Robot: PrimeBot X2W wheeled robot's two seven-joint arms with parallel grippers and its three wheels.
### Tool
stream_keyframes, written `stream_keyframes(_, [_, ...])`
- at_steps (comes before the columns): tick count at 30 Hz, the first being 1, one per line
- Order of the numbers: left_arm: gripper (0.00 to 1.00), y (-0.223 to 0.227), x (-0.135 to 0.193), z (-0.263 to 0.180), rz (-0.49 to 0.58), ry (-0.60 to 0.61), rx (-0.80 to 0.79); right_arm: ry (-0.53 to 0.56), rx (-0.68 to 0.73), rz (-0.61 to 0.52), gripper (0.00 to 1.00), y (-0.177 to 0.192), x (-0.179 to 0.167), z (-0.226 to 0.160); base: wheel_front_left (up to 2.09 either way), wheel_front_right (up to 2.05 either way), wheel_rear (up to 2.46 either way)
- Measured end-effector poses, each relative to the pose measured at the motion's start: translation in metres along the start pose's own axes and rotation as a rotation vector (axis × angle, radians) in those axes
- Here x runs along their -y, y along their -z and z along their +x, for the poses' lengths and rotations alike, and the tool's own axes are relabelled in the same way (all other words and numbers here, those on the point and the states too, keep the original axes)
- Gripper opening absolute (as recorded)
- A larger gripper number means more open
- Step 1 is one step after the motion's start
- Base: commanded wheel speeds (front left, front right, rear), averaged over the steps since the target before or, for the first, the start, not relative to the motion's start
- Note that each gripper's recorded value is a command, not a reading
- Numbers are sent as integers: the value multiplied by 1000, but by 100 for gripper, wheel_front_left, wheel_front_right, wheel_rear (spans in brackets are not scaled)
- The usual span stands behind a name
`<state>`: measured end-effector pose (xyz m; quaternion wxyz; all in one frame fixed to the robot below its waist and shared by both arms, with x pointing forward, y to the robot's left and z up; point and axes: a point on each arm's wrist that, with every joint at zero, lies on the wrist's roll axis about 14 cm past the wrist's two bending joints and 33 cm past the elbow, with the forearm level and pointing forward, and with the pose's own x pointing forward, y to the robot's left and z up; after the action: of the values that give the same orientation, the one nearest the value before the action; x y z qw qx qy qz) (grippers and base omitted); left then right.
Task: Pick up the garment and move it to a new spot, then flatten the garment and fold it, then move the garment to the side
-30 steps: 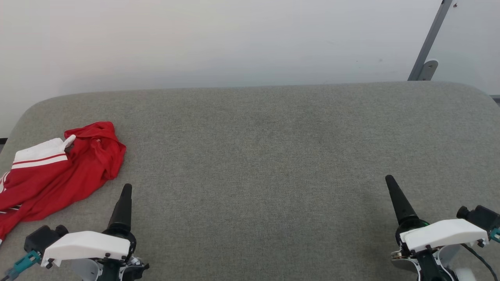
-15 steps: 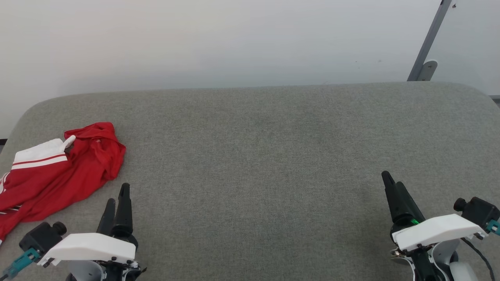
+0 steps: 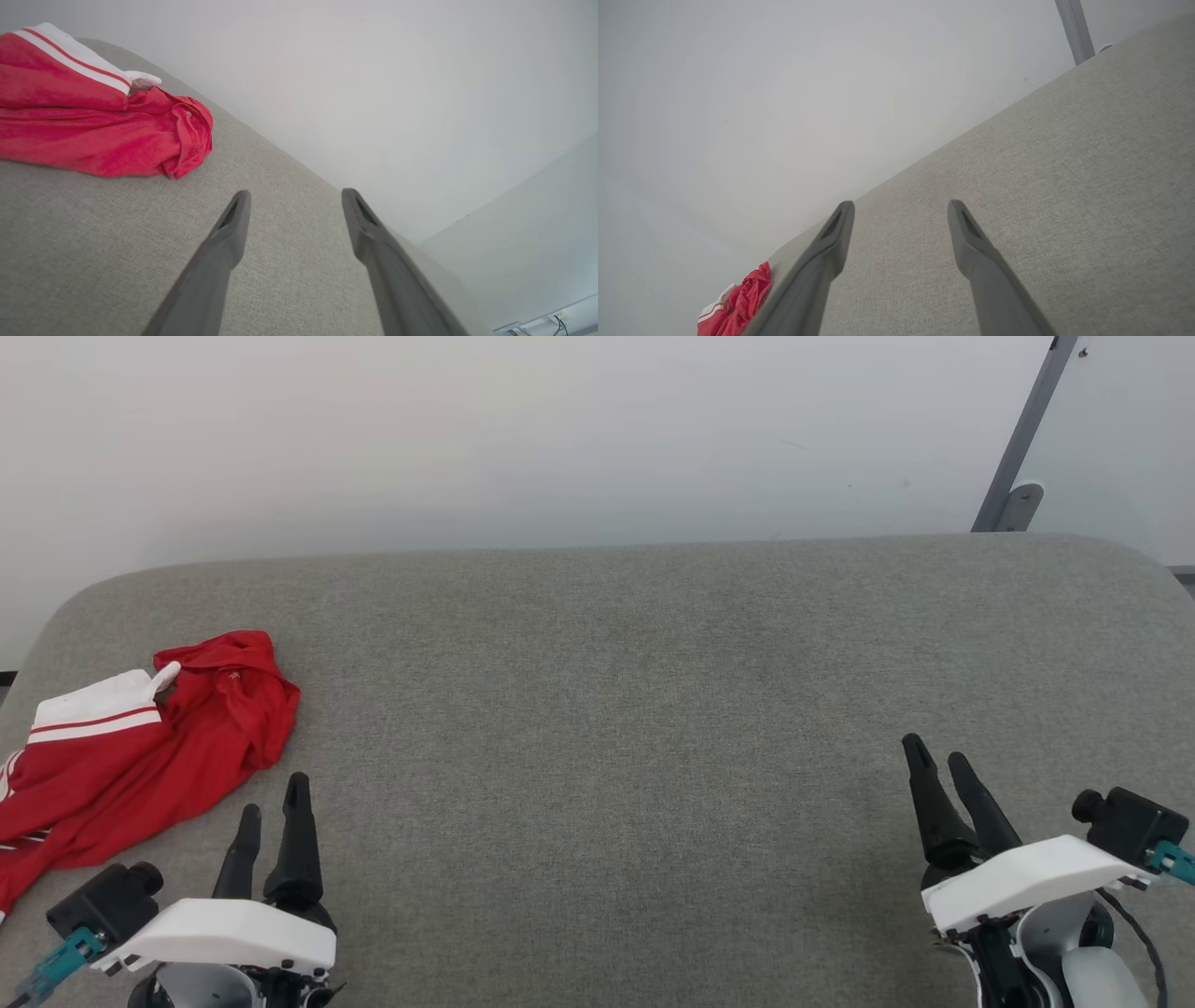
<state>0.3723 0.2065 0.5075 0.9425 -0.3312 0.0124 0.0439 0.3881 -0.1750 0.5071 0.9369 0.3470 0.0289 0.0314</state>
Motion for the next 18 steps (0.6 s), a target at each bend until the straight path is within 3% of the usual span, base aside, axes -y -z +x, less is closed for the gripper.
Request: stream_keyframes(18, [100, -8, 8, -4, 191, 40, 60, -29, 14, -200, 100, -4, -10, 1, 0, 0, 0])
